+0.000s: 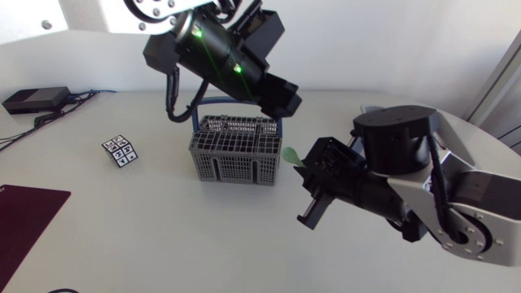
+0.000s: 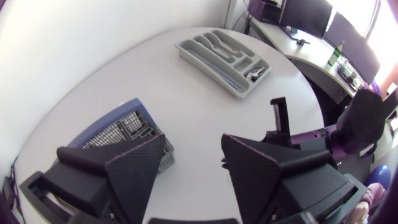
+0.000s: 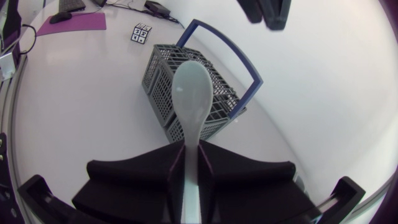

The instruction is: Transfer all utensils from the basket to the drawer tray.

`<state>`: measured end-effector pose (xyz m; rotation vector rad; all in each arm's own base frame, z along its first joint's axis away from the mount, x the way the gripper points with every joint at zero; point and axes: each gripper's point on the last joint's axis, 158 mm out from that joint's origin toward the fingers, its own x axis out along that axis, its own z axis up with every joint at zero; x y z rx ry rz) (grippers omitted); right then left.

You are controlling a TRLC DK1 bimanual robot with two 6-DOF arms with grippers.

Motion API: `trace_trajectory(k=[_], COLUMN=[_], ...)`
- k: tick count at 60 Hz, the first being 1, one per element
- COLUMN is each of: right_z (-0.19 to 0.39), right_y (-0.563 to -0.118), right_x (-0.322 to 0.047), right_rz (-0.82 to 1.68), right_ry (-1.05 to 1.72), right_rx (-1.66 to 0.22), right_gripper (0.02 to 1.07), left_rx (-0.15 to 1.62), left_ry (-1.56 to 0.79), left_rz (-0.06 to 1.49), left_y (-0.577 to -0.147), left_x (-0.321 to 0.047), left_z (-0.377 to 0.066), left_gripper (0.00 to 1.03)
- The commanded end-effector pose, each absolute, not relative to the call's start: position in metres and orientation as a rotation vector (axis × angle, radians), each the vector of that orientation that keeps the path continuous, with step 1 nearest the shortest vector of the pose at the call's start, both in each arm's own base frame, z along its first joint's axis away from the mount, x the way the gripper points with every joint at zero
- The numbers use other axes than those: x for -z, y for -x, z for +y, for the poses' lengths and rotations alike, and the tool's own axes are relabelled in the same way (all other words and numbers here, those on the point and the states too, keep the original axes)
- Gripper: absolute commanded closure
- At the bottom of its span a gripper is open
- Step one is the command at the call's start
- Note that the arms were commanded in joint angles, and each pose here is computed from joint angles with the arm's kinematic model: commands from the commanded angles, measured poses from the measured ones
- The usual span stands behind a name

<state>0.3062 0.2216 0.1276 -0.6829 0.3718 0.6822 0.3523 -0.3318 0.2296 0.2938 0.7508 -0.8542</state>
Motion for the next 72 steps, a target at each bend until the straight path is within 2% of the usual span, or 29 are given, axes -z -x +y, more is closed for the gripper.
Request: trace_trajectory(k=[1, 14, 15, 27, 52, 72], right_z=[0.211, 0.162, 0.158, 0.087, -0.06, -0.152], right_y=[-0.308, -0.313, -0.313, -0.323, -0.351, -0.382], right_x=[-0.129, -0.114, -0.113, -0.097, -0.057, -0.028], right_rz=[0.38, 0.452, 0.454, 0.513, 0.669, 0.749], right_ry=[0.698, 0.738, 0.741, 0.826, 0.994, 1.074], right_rx=[-0.689, -0.725, -0.729, -0.714, -0.661, -0.585], right_gripper=[1.01, 1.01, 1.01, 1.01, 1.01, 1.01], left_rx=[0.82, 0.743, 0.736, 0.691, 0.622, 0.547], left_ry=[-0.226, -0.219, -0.221, -0.248, -0.26, -0.256], left_rz=[0.657, 0.633, 0.634, 0.64, 0.649, 0.662], left_y=[-0.366, -0.387, -0.388, -0.393, -0.392, -0.39], left_x=[-0.273, -0.283, -0.282, -0.274, -0.255, -0.241], left_z=[-0.319, -0.279, -0.275, -0.244, -0.2, -0.159], left_gripper=[0.24, 0.19, 0.16, 0.07, 0.07, 0.07])
